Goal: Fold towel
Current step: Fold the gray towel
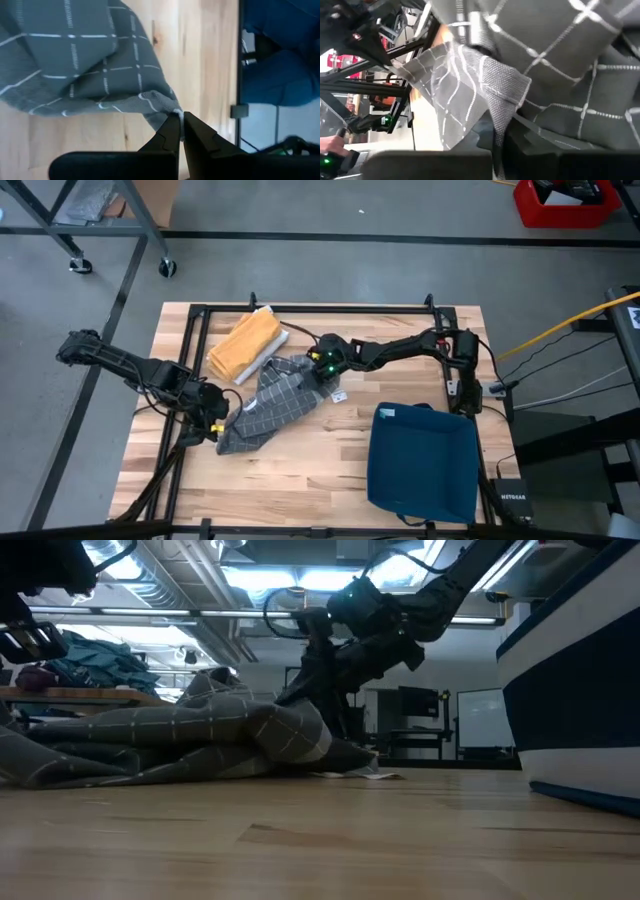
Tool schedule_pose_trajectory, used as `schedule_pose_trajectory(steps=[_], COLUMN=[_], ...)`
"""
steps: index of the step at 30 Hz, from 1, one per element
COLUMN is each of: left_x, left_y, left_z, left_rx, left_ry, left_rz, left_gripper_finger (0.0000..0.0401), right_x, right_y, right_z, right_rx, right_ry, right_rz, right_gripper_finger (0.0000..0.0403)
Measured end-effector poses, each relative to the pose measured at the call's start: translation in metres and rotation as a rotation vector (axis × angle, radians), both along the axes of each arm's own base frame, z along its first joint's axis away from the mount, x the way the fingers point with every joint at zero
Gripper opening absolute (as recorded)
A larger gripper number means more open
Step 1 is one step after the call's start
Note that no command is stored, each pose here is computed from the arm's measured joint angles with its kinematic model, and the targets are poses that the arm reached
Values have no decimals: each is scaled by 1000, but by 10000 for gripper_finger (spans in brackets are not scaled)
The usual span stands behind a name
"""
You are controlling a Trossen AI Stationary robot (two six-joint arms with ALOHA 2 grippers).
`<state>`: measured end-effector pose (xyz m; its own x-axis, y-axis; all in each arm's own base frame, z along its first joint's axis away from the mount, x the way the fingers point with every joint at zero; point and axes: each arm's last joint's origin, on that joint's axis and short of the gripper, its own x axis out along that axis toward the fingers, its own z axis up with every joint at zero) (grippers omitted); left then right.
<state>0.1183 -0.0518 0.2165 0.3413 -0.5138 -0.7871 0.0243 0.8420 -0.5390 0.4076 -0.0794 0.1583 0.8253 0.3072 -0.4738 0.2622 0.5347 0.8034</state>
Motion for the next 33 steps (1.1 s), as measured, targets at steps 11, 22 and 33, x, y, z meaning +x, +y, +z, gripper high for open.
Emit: schedule_pose_trajectory(steps=[11, 22, 33], left_x=[-4, -15, -36], left_y=[7, 24, 53], left_z=[19, 101, 200], left_rx=[51, 239, 749], left_ry=[-89, -511, -1008], left_rz=[254, 481, 863], left_gripper_finger=[0, 0, 0], right_x=[-16, -65, -138], right_y=[0, 4, 9], right_z=[67, 165, 248], right_rx=[-160, -432, -674], right_ry=[-174, -380, -568], right_rz=[-34, -255, -647], right_gripper_finger=[9, 5, 3])
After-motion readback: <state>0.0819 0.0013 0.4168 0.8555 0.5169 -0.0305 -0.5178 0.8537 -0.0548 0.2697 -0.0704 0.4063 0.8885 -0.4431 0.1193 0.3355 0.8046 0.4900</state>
